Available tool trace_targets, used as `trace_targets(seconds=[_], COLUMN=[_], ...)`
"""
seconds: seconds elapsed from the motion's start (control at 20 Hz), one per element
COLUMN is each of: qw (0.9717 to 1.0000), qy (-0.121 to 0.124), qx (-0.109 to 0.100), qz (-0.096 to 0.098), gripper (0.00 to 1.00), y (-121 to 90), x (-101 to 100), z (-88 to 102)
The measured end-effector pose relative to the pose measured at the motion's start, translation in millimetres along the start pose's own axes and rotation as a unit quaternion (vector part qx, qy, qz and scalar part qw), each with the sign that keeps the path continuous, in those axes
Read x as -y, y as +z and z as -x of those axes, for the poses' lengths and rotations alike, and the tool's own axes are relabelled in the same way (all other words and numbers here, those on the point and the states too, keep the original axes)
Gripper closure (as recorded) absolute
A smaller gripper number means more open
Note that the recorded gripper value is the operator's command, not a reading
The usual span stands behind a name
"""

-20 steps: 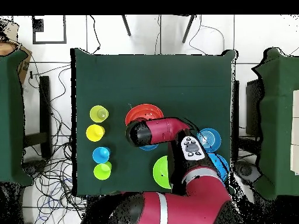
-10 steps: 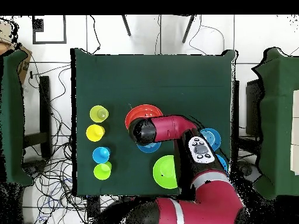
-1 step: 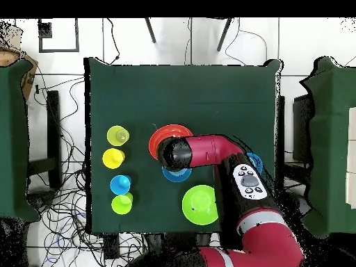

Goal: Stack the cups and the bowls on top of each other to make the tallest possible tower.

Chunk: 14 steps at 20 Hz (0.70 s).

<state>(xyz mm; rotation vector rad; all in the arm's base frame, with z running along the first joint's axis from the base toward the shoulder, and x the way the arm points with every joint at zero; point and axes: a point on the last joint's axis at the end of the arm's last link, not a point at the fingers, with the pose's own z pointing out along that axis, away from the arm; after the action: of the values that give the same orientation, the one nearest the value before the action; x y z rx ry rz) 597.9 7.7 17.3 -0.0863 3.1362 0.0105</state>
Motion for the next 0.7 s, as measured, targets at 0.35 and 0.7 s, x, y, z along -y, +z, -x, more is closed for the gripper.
trace_targets(seconds=[0.35,0.7], qw=[0.9999,0.9999], qy=[-0.002,0.000], qx=[0.006,0.006], qz=[0.008,0.014], gripper=[0.00,0.00], y=[-3.3,-6.4], x=[-5.0,-4.3], z=[5.4,8.2])
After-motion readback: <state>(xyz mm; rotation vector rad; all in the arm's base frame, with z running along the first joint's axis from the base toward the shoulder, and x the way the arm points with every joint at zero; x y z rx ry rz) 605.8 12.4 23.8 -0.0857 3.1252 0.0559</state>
